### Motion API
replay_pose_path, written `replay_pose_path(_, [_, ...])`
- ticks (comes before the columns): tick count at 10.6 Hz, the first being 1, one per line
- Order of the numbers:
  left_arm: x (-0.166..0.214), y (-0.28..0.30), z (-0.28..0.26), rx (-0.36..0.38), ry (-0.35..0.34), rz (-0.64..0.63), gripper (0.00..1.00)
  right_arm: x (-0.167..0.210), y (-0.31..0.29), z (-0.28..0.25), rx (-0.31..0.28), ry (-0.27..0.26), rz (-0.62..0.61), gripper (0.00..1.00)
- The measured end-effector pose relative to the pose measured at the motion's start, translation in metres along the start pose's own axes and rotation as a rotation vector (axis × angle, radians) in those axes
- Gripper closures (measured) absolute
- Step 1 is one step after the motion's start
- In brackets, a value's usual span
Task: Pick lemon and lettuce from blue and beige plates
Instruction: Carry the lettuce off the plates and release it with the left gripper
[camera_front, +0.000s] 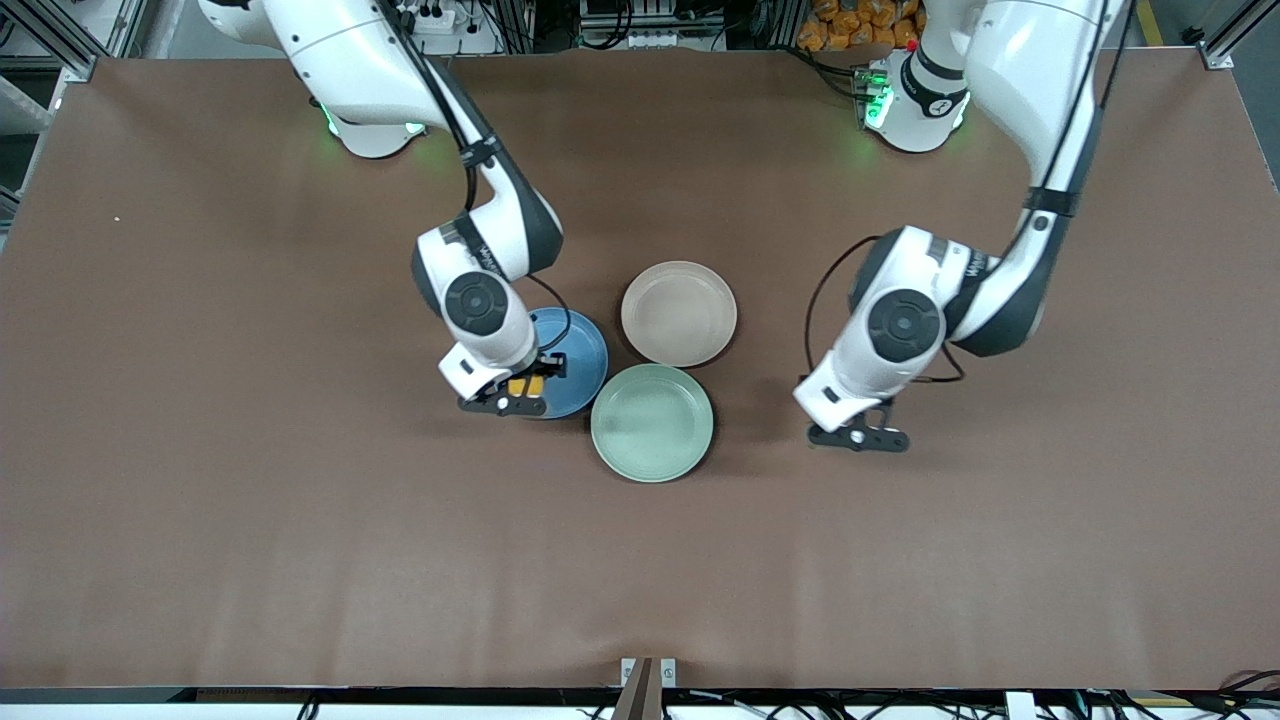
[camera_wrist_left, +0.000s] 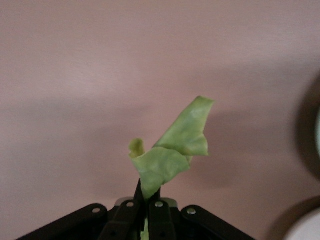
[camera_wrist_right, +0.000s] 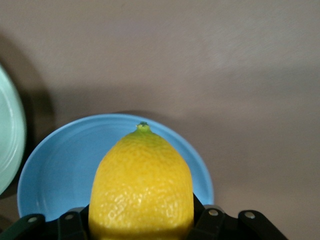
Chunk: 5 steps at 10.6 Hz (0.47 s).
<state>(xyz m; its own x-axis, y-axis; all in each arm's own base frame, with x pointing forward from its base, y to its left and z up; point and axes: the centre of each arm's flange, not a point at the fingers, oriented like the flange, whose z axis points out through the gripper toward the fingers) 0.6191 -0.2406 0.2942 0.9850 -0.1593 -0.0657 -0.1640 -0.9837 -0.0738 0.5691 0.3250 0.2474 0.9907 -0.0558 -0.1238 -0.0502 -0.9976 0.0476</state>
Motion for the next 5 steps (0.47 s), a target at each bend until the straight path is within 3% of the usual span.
replay_pose_path(3, [0.010, -0.062, 0.006, -0.006, -0.010, 0.024, 0.96, 0.026, 0.052, -0.046, 0.012, -0.036, -0.037, 0.41])
replay_pose_path(5, [0.010, -0.069, 0.019, 0.004, -0.034, 0.023, 0.96, 0.040, 0.083, -0.073, 0.022, -0.049, -0.070, 0.42])
